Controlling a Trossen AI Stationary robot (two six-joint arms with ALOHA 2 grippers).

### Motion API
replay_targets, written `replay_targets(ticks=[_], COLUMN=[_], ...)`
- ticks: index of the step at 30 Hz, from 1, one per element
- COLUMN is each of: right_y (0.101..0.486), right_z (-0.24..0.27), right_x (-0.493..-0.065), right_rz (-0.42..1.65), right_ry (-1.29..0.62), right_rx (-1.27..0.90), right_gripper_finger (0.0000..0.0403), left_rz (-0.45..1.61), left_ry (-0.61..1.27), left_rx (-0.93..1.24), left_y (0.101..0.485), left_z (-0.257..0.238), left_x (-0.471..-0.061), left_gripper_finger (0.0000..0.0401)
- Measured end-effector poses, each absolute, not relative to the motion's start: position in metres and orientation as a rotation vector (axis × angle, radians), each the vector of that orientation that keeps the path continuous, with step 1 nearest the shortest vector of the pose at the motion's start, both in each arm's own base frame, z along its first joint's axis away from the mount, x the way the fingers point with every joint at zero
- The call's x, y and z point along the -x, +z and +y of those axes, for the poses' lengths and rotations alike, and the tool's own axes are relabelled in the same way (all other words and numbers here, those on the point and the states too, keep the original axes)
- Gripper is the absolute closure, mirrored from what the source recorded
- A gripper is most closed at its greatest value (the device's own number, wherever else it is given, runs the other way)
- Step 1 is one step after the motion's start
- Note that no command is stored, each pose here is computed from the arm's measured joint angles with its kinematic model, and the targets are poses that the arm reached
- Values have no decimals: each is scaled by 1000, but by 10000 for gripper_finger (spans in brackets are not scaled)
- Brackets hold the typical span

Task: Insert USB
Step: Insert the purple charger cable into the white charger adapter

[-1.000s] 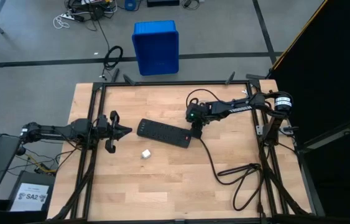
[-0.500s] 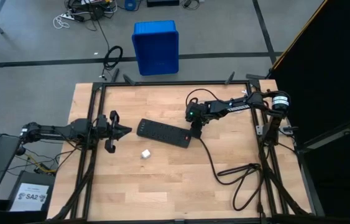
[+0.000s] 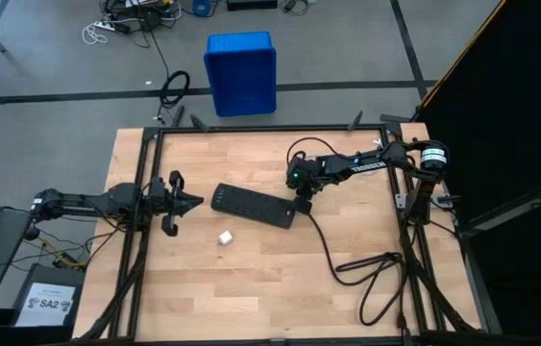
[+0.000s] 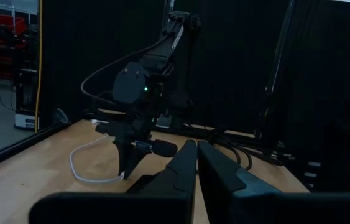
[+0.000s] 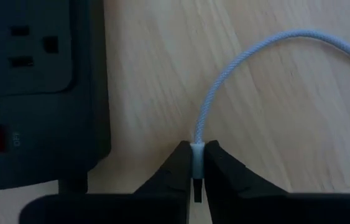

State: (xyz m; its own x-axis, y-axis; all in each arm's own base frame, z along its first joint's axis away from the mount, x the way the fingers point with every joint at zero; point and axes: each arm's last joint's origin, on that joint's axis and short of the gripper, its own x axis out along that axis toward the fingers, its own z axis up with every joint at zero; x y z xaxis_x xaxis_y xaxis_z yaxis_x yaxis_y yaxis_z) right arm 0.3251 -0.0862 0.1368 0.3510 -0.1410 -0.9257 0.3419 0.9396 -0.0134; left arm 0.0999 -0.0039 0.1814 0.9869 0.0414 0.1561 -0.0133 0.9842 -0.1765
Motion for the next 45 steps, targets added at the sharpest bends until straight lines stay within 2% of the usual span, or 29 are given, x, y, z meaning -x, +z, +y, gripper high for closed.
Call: replay_targets(ticks=[6, 11, 15, 17, 25, 28, 30, 34, 45], right_y=[148, 185, 223, 230, 202, 189, 183, 174, 180], right_z=[-87, -81, -71, -65, -30, -16, -8, 4, 18], right_x=[-330, -336, -341, -339, -309, -297, -294, -298, -305], right_rz=[1060, 838, 575, 455, -108, -253, -312, -300, -321], right_ry=[-366, -360, -320, -280, -145, -111, -90, -78, -26], right_rx=[-208, -188, -171, -177, -258, -267, -273, -264, -212], right_gripper_finger=[401, 402, 402, 402, 403, 403, 403, 403, 403], left_rz=[-159, -160, -161, -160, -159, -161, -159, -160, -160], left_ry=[28, 28, 28, 28, 28, 28, 28, 28, 28], left_rx=[176, 176, 176, 176, 176, 176, 176, 176, 176], left_y=[181, 181, 182, 181, 181, 182, 181, 182, 182], left_z=[-4, -4, -4, -4, -4, -4, -4, -4, -4], left_x=[-100, -100, -100, -100, -100, -100, -100, -100, -100], left_gripper_finger=[400, 400, 400, 400, 400, 400, 400, 400, 400])
